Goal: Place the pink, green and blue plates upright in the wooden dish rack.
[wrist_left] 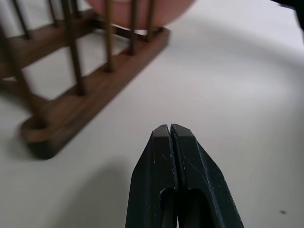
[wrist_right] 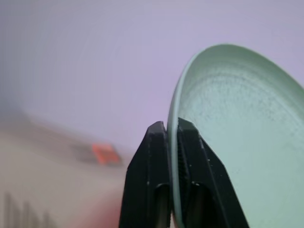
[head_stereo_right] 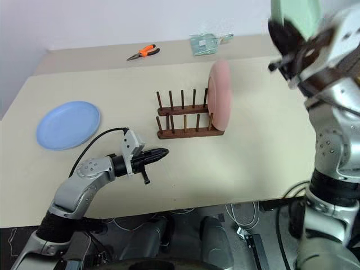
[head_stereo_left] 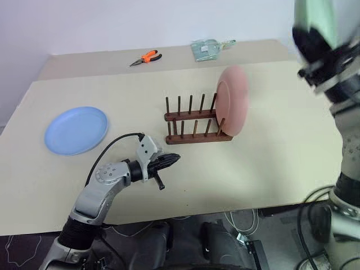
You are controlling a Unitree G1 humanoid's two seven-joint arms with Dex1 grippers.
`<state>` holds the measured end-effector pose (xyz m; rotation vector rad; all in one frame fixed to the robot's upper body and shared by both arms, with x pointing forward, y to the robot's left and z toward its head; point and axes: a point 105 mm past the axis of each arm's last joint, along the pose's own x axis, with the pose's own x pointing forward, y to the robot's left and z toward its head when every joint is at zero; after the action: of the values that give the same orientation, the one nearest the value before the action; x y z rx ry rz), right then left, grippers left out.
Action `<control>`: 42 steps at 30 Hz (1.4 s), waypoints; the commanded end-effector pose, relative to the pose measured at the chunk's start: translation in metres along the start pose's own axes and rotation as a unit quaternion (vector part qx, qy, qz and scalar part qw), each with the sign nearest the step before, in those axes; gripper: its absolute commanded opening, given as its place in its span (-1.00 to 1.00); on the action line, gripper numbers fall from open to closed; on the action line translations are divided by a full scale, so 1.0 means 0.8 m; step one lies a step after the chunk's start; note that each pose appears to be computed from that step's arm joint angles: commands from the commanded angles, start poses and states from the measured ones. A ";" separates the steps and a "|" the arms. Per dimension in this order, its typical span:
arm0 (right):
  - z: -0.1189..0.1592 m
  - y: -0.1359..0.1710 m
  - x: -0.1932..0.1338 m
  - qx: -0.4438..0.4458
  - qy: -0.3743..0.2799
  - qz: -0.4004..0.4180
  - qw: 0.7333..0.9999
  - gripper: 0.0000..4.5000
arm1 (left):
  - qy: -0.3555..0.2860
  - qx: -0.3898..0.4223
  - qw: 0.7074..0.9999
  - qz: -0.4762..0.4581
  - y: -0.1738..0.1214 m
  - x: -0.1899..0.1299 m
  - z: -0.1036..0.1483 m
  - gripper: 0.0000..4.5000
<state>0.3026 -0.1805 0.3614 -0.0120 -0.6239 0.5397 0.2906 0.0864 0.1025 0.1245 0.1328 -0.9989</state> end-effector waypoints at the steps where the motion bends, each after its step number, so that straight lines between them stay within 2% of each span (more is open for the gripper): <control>1: 0.034 0.054 0.017 0.146 -0.074 0.077 0.983 -0.99 | -0.030 0.024 0.998 0.039 0.019 -0.005 0.018 -1.00; 4: 0.038 0.096 0.029 0.259 -0.090 0.125 0.954 -0.99 | -0.035 0.027 0.997 0.058 0.031 -0.010 0.020 -1.00; 7: 0.003 0.137 0.035 0.372 -0.049 0.133 0.917 -0.99 | -0.037 0.032 0.995 0.087 0.045 -0.022 0.022 -1.00; 10: -0.044 0.152 0.033 0.420 0.007 0.095 0.902 -0.99 | -0.038 0.031 0.994 0.096 0.049 -0.029 0.022 -1.00; 12: -0.057 0.157 0.032 0.437 0.022 0.085 0.895 -0.99 | -0.037 0.031 0.994 0.099 0.049 -0.032 0.022 -1.00; 18: -0.082 0.158 0.035 0.446 0.045 0.056 0.892 -0.99 | -0.037 0.031 0.994 0.100 0.044 -0.034 0.021 -1.00; 30: -0.102 0.141 0.036 0.443 0.046 0.006 0.895 -0.99 | -0.034 0.029 0.995 0.093 0.039 -0.032 0.020 -1.00; 34: -0.123 0.132 0.033 0.447 0.067 -0.030 0.891 -0.99 | -0.035 0.028 0.995 0.089 0.037 -0.030 0.020 -1.00; 37: -0.137 0.128 0.031 0.447 0.085 -0.041 0.890 -0.54 | -0.035 0.028 0.995 0.088 0.036 -0.030 0.020 -1.00; 39: -0.141 0.126 0.031 0.447 0.091 -0.045 0.889 -0.11 | -0.034 0.028 0.995 0.087 0.035 -0.030 0.020 -1.00; 42: -0.141 0.127 0.034 0.420 0.097 -0.038 0.902 0.56 | -0.034 0.028 0.995 0.088 0.035 -0.030 0.020 -1.00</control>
<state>0.3399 -0.0661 0.2541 0.8063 -0.1083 0.6545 0.3051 0.1212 0.1131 0.1410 0.0715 -0.8183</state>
